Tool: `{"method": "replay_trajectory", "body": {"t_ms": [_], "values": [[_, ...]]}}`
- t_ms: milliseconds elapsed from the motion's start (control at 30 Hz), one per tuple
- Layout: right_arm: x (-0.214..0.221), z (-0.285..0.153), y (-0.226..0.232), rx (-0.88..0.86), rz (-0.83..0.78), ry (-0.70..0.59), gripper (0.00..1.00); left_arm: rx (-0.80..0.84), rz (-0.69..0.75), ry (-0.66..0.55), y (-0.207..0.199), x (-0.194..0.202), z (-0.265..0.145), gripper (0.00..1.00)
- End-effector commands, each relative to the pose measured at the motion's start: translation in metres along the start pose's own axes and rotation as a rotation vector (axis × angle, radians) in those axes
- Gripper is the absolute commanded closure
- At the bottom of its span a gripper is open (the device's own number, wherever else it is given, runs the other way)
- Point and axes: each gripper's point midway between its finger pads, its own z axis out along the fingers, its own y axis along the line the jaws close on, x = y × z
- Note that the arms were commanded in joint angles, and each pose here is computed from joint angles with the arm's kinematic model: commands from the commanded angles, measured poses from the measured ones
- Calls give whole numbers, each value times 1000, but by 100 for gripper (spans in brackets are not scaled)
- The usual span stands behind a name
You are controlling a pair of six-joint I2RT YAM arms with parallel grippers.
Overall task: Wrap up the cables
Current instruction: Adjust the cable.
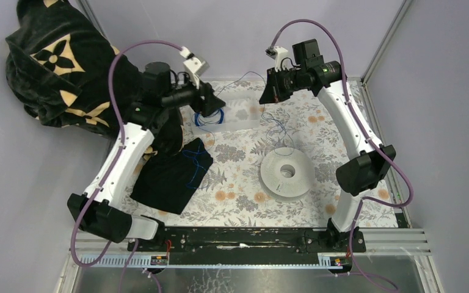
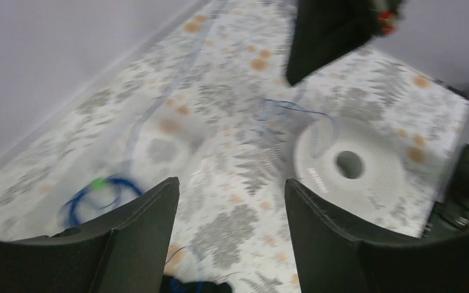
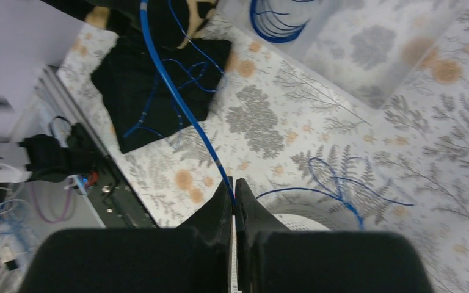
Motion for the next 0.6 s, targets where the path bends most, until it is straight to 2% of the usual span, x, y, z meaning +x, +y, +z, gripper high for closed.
{"method": "replay_trajectory", "body": {"t_ms": [0,400,567], "values": [[-27,-4,40,-181,74,-74,100,222,-18,-65,-53,-1,29,29],[-50,-22,84,-397,159,-133,100,327,-63,-92,-64,29,80,22],[-51,-24,89,-427,173,-138,100,378,-105,-86,-72,35,93,25]]}}
